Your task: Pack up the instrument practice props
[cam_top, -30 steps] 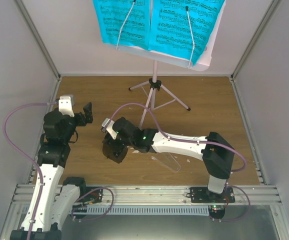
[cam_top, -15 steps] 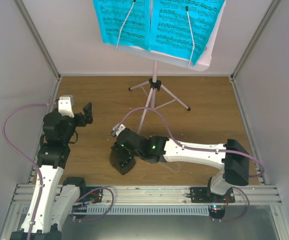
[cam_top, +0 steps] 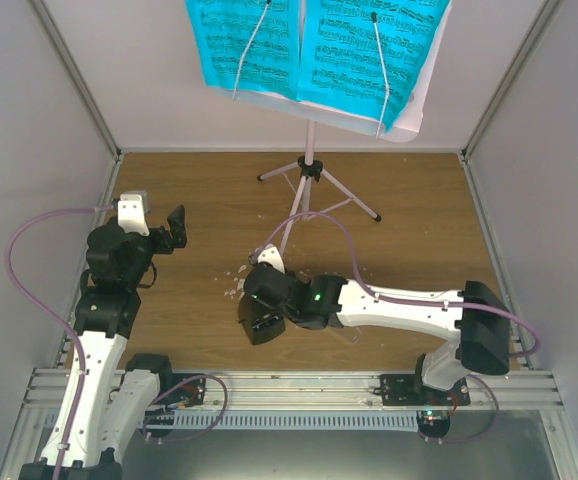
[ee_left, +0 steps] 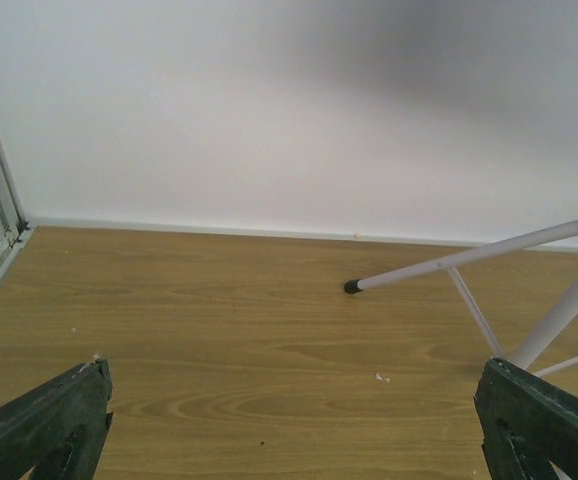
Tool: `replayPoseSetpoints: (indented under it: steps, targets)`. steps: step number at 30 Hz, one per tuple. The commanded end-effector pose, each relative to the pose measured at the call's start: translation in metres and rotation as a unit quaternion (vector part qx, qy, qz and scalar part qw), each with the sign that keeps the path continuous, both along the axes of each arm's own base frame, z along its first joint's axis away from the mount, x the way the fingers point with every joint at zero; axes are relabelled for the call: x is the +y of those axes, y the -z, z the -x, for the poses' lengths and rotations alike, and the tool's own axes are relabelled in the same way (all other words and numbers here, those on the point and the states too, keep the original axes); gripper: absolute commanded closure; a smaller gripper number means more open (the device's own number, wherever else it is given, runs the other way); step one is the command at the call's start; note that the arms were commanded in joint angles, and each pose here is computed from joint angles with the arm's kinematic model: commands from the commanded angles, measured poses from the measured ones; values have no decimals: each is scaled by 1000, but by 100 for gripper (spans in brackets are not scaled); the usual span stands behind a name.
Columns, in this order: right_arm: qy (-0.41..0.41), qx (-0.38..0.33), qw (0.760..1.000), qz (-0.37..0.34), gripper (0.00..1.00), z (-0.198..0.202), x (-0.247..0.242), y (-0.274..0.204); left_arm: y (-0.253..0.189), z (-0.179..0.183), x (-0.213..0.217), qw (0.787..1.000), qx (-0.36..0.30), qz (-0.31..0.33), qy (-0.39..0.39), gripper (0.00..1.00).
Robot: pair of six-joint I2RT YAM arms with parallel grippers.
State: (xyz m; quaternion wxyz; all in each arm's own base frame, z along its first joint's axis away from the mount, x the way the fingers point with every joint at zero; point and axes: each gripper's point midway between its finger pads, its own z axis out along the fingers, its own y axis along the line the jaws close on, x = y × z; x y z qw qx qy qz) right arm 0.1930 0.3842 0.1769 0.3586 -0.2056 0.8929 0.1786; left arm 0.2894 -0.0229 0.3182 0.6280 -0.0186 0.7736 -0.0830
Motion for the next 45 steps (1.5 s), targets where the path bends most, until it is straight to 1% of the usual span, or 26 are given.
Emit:
replayPoseSetpoints:
  steps: [1,3,7,8,10,12,14,17,21,23,25,26,29,31,33,37,40,42,45]
  targets:
    - [51,-25,998,-36,66,-9,-13,-28,-7,0,-2,1000,-20,2,2,1]
    - [52,-26,998,-38,63,-9,-14,-29,-7,0,-2,1000,-19,3,2,1]
    - [46,-23,998,-46,49,-7,-12,-30,-7,0,-2,1000,-19,3,3,1]
    - [41,-24,998,-52,43,-6,-10,-32,-7,0,-2,1000,-20,3,3,1]
    - [12,-36,997,-64,25,-3,-4,-41,-6,0,-2,1000,-18,3,3,1]
    - [-10,-50,996,-68,13,-2,0,-49,-6,0,-2,1000,-18,3,3,1]
    - [-20,-68,996,-61,7,-4,0,-57,-5,-1,-2,1000,-17,3,2,1]
    - [-28,-100,993,-58,1,-6,-5,-77,-2,-3,-2,1000,-10,4,2,1]
    - [-20,-143,986,-84,0,-11,-26,-109,2,-8,-8,1000,2,23,14,1]
    - [-3,-150,983,-103,1,-20,-45,-121,5,-10,-16,998,12,51,33,1]
    - [11,-145,982,-121,0,-31,-64,-122,17,-13,-25,994,38,91,48,1]
    - [17,-137,982,-129,0,-37,-74,-119,27,-15,-29,991,53,113,55,1]
    - [58,-114,980,-150,0,-59,-113,-104,83,-15,-44,973,124,182,72,1]
    - [72,-88,980,-164,0,-66,-130,-89,121,-11,-51,957,173,219,74,4]
    - [77,-66,979,-178,0,-70,-141,-76,152,-3,-56,943,215,242,74,7]
    - [85,-23,978,-187,0,-74,-153,-45,184,13,-60,933,258,244,59,13]
    - [85,-1,980,-180,1,-72,-156,-24,203,27,-63,927,297,227,42,17]
    - [70,13,981,-180,0,-68,-150,-15,218,38,-67,920,326,214,31,20]
    - [51,42,982,-175,5,-63,-141,1,239,57,-83,903,369,215,40,24]
